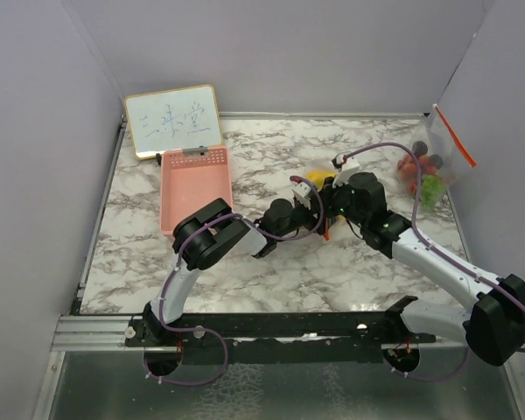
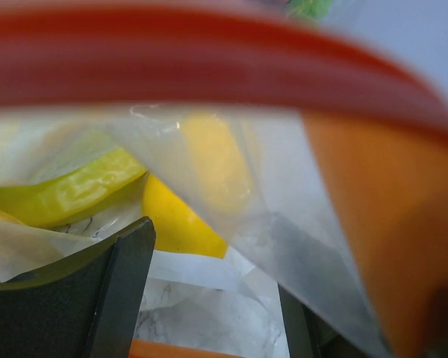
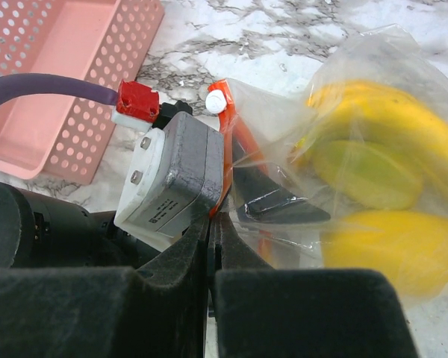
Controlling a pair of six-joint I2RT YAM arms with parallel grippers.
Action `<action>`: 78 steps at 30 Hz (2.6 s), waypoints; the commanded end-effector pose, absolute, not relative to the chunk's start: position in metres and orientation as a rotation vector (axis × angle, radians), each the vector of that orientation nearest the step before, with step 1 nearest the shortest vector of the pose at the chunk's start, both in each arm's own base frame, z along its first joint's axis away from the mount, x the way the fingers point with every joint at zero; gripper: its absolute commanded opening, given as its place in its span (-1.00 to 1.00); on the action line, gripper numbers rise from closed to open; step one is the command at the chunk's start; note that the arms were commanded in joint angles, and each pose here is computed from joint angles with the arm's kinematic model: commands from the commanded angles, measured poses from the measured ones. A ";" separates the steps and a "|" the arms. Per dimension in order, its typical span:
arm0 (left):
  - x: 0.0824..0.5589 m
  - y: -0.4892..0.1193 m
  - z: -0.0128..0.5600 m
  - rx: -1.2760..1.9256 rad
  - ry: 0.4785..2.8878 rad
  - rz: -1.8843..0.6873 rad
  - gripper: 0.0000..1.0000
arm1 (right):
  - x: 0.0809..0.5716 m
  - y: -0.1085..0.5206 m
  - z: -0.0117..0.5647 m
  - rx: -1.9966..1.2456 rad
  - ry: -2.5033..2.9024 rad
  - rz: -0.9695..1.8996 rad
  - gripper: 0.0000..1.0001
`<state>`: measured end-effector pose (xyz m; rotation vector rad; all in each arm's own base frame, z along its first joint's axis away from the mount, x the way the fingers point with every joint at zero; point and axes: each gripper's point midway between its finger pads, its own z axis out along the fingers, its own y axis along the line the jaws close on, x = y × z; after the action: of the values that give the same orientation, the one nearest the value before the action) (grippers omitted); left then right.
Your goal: Open the zip-top bag and remove the fake food
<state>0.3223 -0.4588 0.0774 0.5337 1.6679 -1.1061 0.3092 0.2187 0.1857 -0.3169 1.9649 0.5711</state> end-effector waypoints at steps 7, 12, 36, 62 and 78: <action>0.320 -0.475 0.045 0.651 1.725 -1.034 0.07 | 0.310 0.244 0.219 -0.357 1.875 0.693 -0.95; 0.317 -0.471 0.034 0.656 1.768 -1.004 -0.56 | 0.307 0.241 0.213 -0.339 1.881 0.698 -0.95; 0.300 -0.454 0.061 0.396 1.795 -1.165 0.19 | 0.301 0.243 0.236 -0.083 1.740 0.909 -0.95; 0.304 -0.448 0.057 0.373 1.758 -1.380 0.74 | 0.281 0.264 0.233 -0.194 1.682 1.080 -0.95; 0.311 -0.485 0.028 0.562 1.788 -0.979 0.72 | 0.259 0.288 0.220 -0.154 1.691 1.381 -0.95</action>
<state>0.3311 -0.4647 0.0479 0.3662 1.7816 -1.1063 0.2877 0.2563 0.1796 -0.0544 1.8214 1.0995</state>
